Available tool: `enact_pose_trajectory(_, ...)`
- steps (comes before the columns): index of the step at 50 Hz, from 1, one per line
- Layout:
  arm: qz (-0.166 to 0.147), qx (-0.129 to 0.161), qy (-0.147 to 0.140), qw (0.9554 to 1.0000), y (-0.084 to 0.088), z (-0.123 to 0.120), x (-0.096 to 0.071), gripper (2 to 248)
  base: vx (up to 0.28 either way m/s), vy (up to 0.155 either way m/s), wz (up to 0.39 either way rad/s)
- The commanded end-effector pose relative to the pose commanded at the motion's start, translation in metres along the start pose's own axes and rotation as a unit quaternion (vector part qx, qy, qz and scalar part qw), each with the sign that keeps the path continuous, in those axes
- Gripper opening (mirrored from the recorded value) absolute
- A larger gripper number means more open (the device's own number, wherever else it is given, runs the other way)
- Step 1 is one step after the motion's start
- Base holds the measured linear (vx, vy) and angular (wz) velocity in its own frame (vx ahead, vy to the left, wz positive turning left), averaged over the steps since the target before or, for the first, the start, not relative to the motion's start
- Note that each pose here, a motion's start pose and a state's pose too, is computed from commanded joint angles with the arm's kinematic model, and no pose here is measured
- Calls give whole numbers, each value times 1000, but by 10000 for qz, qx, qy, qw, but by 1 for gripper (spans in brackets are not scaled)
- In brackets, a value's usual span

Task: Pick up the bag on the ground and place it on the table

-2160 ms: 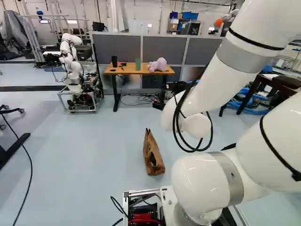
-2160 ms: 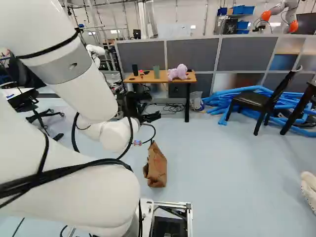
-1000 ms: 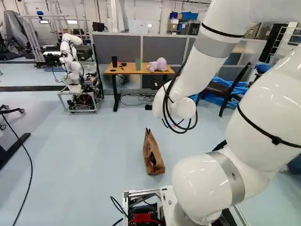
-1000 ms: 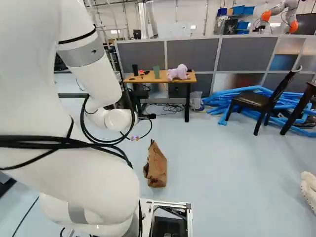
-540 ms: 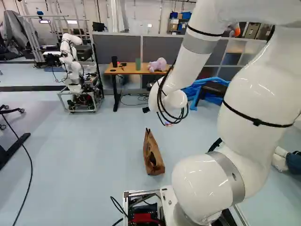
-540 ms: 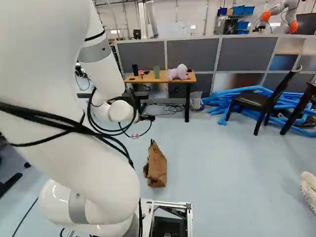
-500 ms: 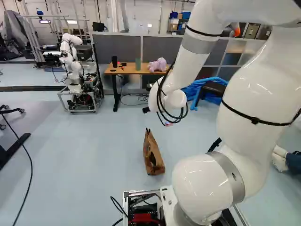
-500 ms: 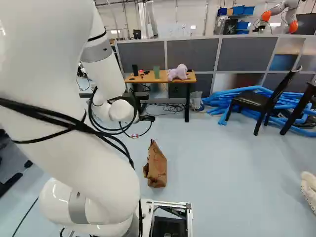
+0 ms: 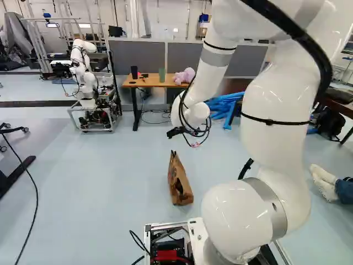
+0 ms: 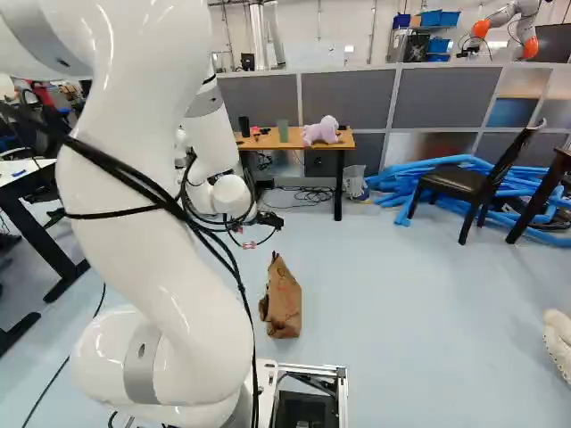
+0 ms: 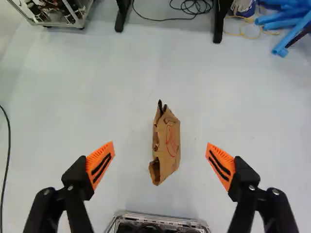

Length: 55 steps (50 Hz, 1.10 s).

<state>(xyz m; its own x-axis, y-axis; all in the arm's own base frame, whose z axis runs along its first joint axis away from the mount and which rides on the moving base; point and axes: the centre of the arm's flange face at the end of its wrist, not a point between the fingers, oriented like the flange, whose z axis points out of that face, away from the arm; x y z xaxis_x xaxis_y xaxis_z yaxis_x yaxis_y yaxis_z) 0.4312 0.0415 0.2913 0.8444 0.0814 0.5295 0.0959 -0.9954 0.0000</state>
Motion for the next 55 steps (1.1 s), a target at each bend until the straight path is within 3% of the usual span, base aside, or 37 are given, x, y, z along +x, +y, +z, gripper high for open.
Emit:
enact_pose_trajectory(28, -18, 9, -922, 9957, -2, 64, 16, 247, 0, 0, 0)
enact_pose_trajectory(55, -18, 7, -1865, 9824, -2, 103, -1, 247, 0, 0, 0)
